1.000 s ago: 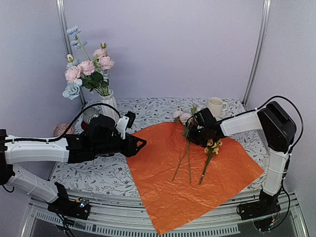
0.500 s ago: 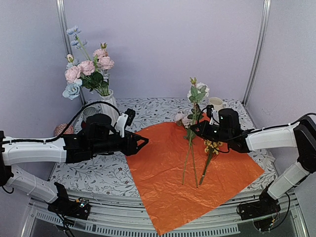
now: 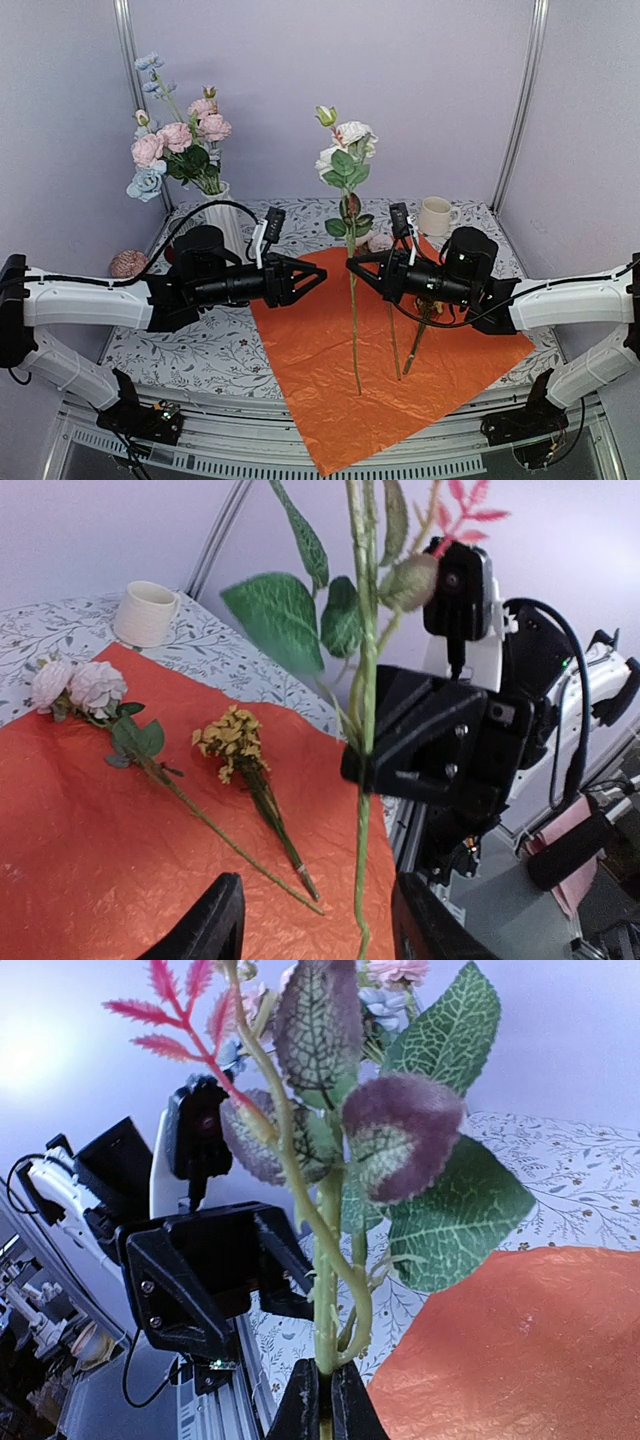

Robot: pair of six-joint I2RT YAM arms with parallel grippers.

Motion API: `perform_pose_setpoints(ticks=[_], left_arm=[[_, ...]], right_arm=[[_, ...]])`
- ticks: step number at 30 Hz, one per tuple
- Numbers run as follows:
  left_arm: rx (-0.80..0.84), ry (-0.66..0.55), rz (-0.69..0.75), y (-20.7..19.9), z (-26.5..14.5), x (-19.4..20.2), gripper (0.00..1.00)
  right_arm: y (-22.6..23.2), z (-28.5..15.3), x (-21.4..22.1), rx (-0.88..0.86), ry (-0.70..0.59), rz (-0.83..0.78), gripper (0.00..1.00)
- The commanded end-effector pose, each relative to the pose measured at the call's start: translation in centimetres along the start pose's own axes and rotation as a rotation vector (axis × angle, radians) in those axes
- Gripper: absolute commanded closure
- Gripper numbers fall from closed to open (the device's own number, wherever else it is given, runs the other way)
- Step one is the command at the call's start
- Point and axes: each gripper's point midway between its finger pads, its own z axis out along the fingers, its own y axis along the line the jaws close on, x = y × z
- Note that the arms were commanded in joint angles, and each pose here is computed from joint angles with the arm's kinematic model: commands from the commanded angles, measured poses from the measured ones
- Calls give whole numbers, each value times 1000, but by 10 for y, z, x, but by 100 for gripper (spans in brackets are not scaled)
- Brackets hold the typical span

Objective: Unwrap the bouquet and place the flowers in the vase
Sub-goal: Pick up the fake flower from the flattened wrapping paper, then pass from the right arm to the left

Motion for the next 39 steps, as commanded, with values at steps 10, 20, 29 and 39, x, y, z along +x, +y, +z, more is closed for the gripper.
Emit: perform_pose_setpoints(ticks=[10, 20, 29, 39], left_arm=[[263, -133, 19, -55, 4, -38, 54], [295, -76, -4, -58, 20, -30, 64], [278, -84, -6, -54, 20, -31, 81], [192, -125, 8, -38, 6, -35, 100]], right_arm=[[56, 11, 4, -165, 19, -170, 97], [56, 19, 9, -156, 38, -177, 97], [52, 25, 23, -142, 85, -180, 96], [41, 15, 24, -75, 66, -176, 67]])
